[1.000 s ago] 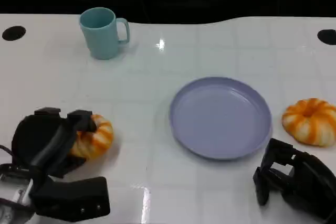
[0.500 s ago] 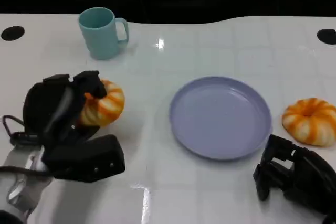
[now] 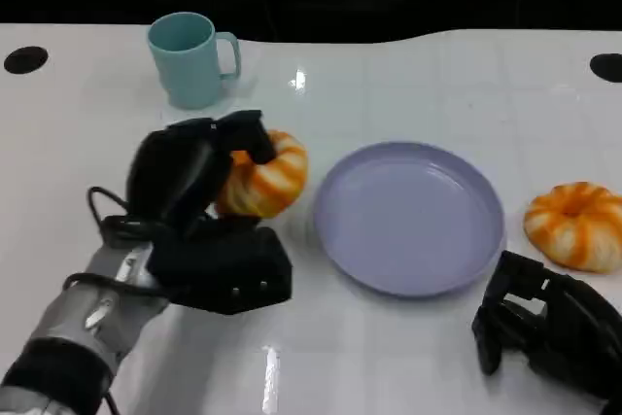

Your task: Grasp the bread from the table and place it into the plate.

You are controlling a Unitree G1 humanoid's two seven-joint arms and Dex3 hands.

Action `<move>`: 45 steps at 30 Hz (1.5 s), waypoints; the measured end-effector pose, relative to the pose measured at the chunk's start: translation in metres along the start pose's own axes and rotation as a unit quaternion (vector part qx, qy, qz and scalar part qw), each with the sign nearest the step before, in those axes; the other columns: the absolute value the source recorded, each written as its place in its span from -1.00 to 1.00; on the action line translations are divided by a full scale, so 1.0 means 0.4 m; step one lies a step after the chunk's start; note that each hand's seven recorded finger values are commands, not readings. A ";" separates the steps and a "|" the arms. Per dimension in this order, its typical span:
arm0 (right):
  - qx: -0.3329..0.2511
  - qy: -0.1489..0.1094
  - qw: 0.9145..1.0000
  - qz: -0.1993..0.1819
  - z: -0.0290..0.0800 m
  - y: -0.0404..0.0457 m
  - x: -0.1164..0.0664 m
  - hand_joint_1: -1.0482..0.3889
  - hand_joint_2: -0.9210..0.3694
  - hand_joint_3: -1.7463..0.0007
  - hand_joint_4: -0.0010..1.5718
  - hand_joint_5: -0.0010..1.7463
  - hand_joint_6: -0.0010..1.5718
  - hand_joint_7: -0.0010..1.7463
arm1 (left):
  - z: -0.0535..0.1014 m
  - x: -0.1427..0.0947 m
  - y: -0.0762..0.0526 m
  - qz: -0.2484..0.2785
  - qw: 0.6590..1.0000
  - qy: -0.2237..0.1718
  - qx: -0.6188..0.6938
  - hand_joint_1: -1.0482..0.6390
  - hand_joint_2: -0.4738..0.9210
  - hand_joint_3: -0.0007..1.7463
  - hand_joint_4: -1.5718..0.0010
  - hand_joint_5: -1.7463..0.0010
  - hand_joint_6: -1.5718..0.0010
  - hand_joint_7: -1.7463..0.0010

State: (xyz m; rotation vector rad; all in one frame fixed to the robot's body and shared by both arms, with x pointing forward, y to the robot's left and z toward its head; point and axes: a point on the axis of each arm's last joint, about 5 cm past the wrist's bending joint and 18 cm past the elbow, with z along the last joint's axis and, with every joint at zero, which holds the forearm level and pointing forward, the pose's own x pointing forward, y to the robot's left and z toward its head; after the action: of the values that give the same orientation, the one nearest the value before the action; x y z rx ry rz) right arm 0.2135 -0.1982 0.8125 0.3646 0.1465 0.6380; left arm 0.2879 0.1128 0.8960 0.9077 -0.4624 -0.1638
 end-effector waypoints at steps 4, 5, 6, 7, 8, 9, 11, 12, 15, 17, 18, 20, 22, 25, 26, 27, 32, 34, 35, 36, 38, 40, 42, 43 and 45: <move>-0.003 0.000 1.000 0.001 0.000 0.001 0.000 -0.35 -1.00 0.80 -0.03 1.00 -0.09 0.74 | 0.025 0.019 -0.013 -0.013 1.000 -0.026 0.002 -0.08 -0.05 0.66 -0.16 -1.00 -0.13 -1.00; -0.004 0.001 1.000 0.000 0.000 0.000 -0.001 -0.34 -1.00 0.79 -0.04 1.00 -0.10 0.74 | 0.031 0.024 -0.018 -0.018 0.999 -0.030 0.003 -0.08 -0.04 0.63 -0.15 -1.00 -0.13 -1.00; -0.007 0.002 1.000 0.000 0.001 -0.001 -0.002 -0.34 -1.00 0.78 -0.04 1.00 -0.10 0.74 | 0.040 0.029 -0.026 -0.025 0.999 -0.034 0.003 -0.07 -0.05 0.63 -0.15 -1.00 -0.13 -1.00; -0.008 0.003 1.000 0.001 0.001 -0.001 -0.003 -0.34 -1.00 0.78 -0.04 1.00 -0.11 0.74 | 0.048 0.034 -0.033 -0.031 0.999 -0.039 0.002 -0.07 -0.06 0.62 -0.15 -1.00 -0.14 -1.00; -0.008 0.003 1.000 0.001 0.001 -0.001 -0.003 -0.34 -1.00 0.78 -0.04 1.00 -0.11 0.73 | 0.056 0.039 -0.040 -0.037 0.998 -0.043 0.001 -0.09 -0.04 0.62 -0.17 -1.00 -0.15 -0.98; -0.008 0.003 1.000 0.002 0.001 -0.001 -0.003 -0.34 -1.00 0.78 -0.04 1.00 -0.11 0.73 | 0.065 0.045 -0.047 -0.041 0.998 -0.047 -0.003 -0.10 -0.03 0.61 -0.17 -1.00 -0.16 -0.96; -0.007 0.002 1.000 0.005 0.001 -0.001 -0.003 -0.34 -1.00 0.78 -0.04 1.00 -0.10 0.73 | 0.083 0.057 -0.059 -0.047 0.997 -0.052 -0.010 -0.11 -0.03 0.59 -0.17 -1.00 -0.17 -0.94; -0.007 0.002 1.000 0.006 0.001 -0.001 -0.002 -0.35 -1.00 0.78 -0.04 1.00 -0.10 0.72 | 0.090 0.061 -0.064 -0.049 0.997 -0.055 -0.013 -0.13 0.00 0.56 -0.17 -1.00 -0.18 -0.90; -0.009 0.003 1.000 0.007 0.001 -0.001 -0.003 -0.35 -1.00 0.79 -0.03 1.00 -0.08 0.71 | 0.106 0.067 -0.082 -0.052 0.997 -0.059 -0.012 -0.15 0.07 0.48 -0.15 -1.00 -0.14 -0.94; -0.011 0.001 1.000 0.006 0.000 -0.001 -0.003 -0.35 -1.00 0.80 -0.03 1.00 -0.07 0.70 | 0.117 0.072 -0.094 -0.060 0.996 -0.064 -0.004 -0.14 0.10 0.46 -0.13 -1.00 -0.10 -0.98; -0.011 0.000 1.000 0.006 0.000 -0.001 -0.004 -0.35 -1.00 0.80 -0.03 1.00 -0.07 0.70 | 0.123 0.075 -0.097 -0.064 0.996 -0.068 -0.002 -0.14 0.11 0.46 -0.13 -1.00 -0.09 -0.99; -0.012 0.000 1.000 0.006 -0.001 -0.002 -0.003 -0.35 -1.00 0.80 -0.03 1.00 -0.08 0.73 | 0.135 0.086 -0.100 -0.071 0.995 -0.075 0.004 -0.15 0.12 0.46 -0.13 -1.00 -0.10 -0.98; -0.012 -0.002 1.000 0.008 -0.001 -0.002 -0.003 -0.36 -1.00 0.81 -0.02 1.00 -0.10 0.81 | 0.145 0.098 -0.098 -0.073 0.994 -0.083 0.009 -0.18 0.18 0.43 -0.14 -1.00 -0.13 -0.94; -0.013 -0.002 1.000 0.008 -0.002 -0.003 -0.002 -0.34 -1.00 0.83 -0.03 1.00 -0.11 0.81 | 0.155 0.105 -0.104 -0.081 0.993 -0.085 0.016 -0.21 0.24 0.41 -0.13 -1.00 -0.15 -0.86; -0.013 -0.002 1.000 0.008 -0.002 -0.003 -0.002 -0.31 -1.00 0.82 -0.03 1.00 -0.11 0.80 | 0.158 0.104 -0.109 -0.087 0.992 -0.084 0.021 -0.20 0.24 0.39 -0.12 -0.99 -0.17 -0.79; -0.012 -0.003 1.000 0.009 -0.001 -0.004 -0.001 -0.29 -1.00 0.82 -0.03 1.00 -0.11 0.79 | 0.162 0.104 -0.114 -0.093 0.992 -0.084 0.028 -0.20 0.23 0.38 -0.12 -0.99 -0.19 -0.74; -0.009 -0.005 1.000 0.013 -0.002 -0.004 -0.002 -0.32 -1.00 0.81 -0.03 1.00 -0.10 0.77 | 0.172 0.106 -0.126 -0.112 0.989 -0.088 0.047 -0.17 0.24 0.29 -0.20 -0.65 -0.28 -0.36; -0.009 -0.005 1.000 0.012 -0.002 -0.004 -0.003 -0.33 -1.00 0.81 -0.02 1.00 -0.09 0.77 | 0.178 0.112 -0.125 -0.127 0.986 -0.088 0.056 -0.19 0.35 0.10 -0.23 -0.36 -0.35 -0.02; -0.009 -0.005 1.000 0.012 -0.002 -0.004 -0.003 -0.33 -1.00 0.81 -0.02 1.00 -0.09 0.76 | 0.181 0.117 -0.124 -0.135 0.985 -0.088 0.058 -0.19 0.39 0.04 -0.24 -0.29 -0.37 0.06; -0.009 -0.005 1.000 0.012 -0.002 -0.004 -0.003 -0.34 -1.00 0.81 -0.02 1.00 -0.08 0.77 | 0.186 0.121 -0.123 -0.142 0.984 -0.089 0.059 -0.23 0.52 -0.21 -0.18 -0.01 -0.28 0.28; -0.008 -0.005 1.000 0.012 -0.002 -0.004 -0.002 -0.34 -1.00 0.81 -0.01 1.00 -0.08 0.78 | 0.193 0.129 -0.120 -0.165 0.981 -0.087 0.061 -0.26 0.82 -0.69 -0.25 0.45 -0.31 0.65; -0.008 -0.004 1.000 0.011 -0.001 -0.004 -0.002 -0.34 -1.00 0.78 -0.02 1.00 -0.09 0.77 | 0.197 0.133 -0.119 -0.187 0.977 -0.084 0.061 -0.40 0.96 -0.80 0.20 0.79 0.21 0.93; -0.014 -0.006 1.000 0.010 -0.001 -0.002 -0.002 -0.33 -0.99 0.78 -0.02 1.00 -0.09 0.76 | 0.199 0.137 -0.117 -0.207 0.972 -0.082 0.070 -0.55 0.99 -0.78 0.47 0.92 0.51 0.98; -0.014 -0.006 1.000 0.009 -0.002 -0.002 -0.002 -0.33 -0.99 0.78 -0.01 1.00 -0.08 0.77 | 0.199 0.138 -0.116 -0.213 0.971 -0.080 0.077 -0.69 1.00 -0.69 0.68 0.97 0.69 0.99; -0.012 -0.006 1.000 0.009 -0.002 -0.002 -0.002 -0.33 -0.99 0.78 -0.01 1.00 -0.08 0.78 | 0.198 0.139 -0.117 -0.223 0.967 -0.079 0.096 -0.84 1.00 -0.56 0.88 0.99 0.85 1.00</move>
State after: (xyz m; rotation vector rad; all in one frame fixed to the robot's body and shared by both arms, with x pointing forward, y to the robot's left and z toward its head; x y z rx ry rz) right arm 0.2131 -0.1992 0.8116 0.3462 0.1244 0.6545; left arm 0.3040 0.0089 0.9184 1.1881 -0.4192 -0.6148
